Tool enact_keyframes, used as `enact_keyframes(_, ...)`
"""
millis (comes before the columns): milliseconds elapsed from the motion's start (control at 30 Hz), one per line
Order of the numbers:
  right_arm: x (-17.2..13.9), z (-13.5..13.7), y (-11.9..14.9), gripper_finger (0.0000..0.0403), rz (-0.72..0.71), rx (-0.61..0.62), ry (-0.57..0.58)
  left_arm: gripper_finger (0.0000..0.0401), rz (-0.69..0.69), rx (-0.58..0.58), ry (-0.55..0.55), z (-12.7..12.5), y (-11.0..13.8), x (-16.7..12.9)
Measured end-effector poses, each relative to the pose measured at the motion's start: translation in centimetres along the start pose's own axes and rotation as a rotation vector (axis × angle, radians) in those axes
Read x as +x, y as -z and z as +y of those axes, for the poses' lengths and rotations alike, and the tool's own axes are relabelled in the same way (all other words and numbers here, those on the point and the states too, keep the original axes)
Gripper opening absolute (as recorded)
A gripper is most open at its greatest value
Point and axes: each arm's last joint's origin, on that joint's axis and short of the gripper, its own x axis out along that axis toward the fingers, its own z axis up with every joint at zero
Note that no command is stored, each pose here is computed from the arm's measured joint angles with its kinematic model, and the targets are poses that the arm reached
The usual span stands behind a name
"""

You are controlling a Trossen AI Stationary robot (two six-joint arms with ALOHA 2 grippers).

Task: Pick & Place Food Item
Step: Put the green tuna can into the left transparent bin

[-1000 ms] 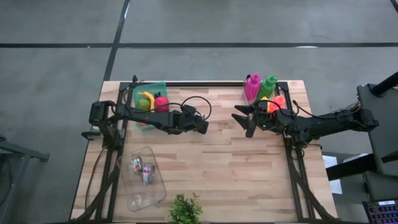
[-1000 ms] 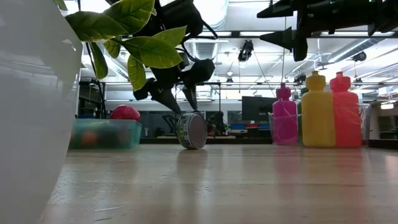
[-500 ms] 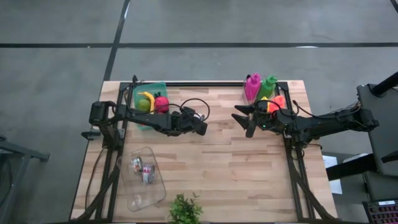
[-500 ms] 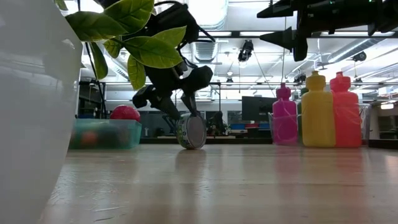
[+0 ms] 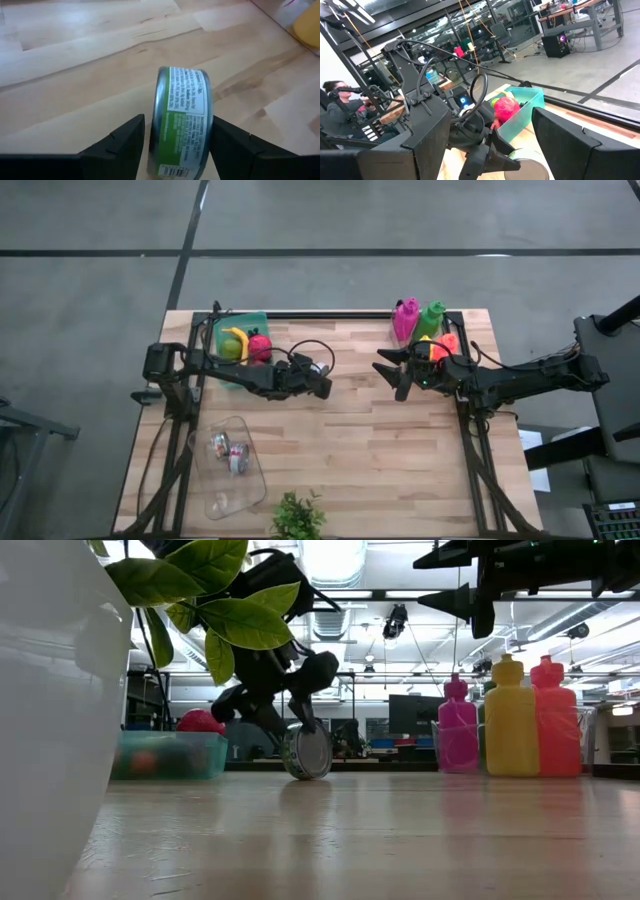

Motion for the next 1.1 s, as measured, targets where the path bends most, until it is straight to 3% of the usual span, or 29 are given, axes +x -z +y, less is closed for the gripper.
enact_keyframes(667,0.0,0.0,0.0,0.0276,0.0,0.0,0.0,0.0206,0.057,0.018,0.013,-0.2,1.5,1.9)
enact_keyframes(933,0.0,0.0,0.0,0.0276,0.0,0.0,0.0,0.0143,0.057,0.018,0.013,-0.2,1.5,1.9)
enact_keyframes(1100,0.0,0.0,0.0,0.0276,0.0,0.0,0.0,0.014,0.057,0.018,0.013,-0.2,1.5,1.9)
